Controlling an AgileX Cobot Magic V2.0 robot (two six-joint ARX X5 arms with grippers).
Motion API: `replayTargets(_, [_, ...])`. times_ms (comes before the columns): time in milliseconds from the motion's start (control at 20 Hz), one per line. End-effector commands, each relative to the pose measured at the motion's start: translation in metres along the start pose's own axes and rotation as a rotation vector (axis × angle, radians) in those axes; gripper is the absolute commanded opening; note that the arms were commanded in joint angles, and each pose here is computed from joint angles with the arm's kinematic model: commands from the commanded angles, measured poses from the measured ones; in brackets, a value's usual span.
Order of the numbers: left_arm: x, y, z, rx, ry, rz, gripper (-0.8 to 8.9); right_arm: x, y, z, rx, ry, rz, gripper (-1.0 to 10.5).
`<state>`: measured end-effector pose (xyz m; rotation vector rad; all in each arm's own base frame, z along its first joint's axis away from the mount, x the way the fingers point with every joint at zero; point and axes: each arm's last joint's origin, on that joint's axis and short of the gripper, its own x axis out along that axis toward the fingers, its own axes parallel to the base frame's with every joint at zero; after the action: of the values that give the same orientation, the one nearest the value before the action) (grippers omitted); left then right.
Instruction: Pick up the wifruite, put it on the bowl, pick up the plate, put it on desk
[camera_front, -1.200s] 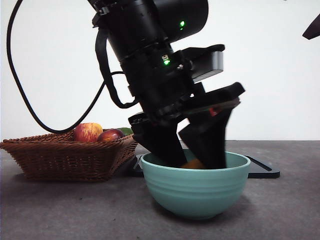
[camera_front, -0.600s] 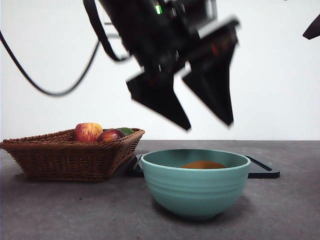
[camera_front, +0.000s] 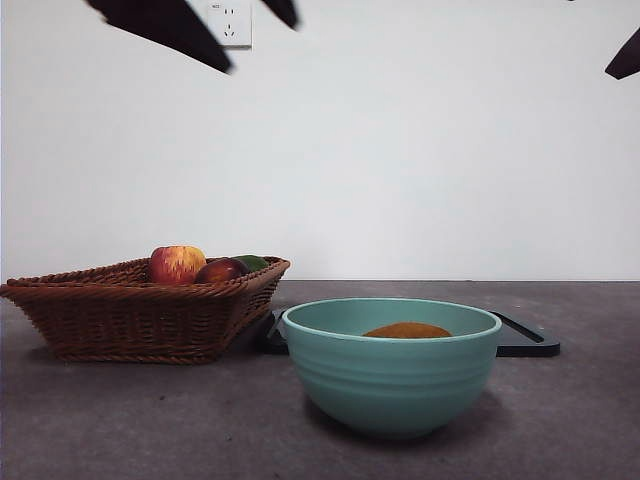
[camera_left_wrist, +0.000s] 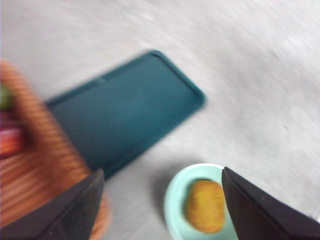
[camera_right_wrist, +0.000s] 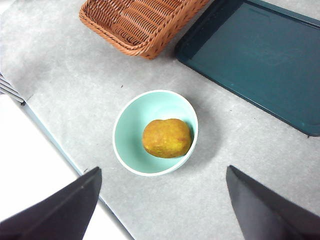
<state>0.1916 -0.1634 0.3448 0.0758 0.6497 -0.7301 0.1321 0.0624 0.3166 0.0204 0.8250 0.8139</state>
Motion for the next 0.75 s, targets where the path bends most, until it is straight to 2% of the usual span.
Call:
replayTargets(50, [-0.021, 0.010, 0.003, -0.030, -0.042, 0.040, 3.75, -0.003, 0.002, 0.005, -0.010, -0.018, 0.002, 4.0])
replayTargets(200, [-0.046, 0.020, -0.004, -0.064, -0.070, 0.057, 3.75, -0.003, 0.002, 0.005, -0.010, -0.018, 0.002, 4.0])
replayTargets(400, [-0.059, 0.022, -0.031, -0.078, -0.037, 0.034, 3.75, -0.003, 0.002, 0.005, -0.010, -0.019, 0.002, 4.0])
replayTargets(750, [-0.057, 0.017, -0.081, -0.074, 0.076, -0.207, 3.75, -0.003, 0.002, 0.005, -0.009, -0.018, 0.002, 4.0])
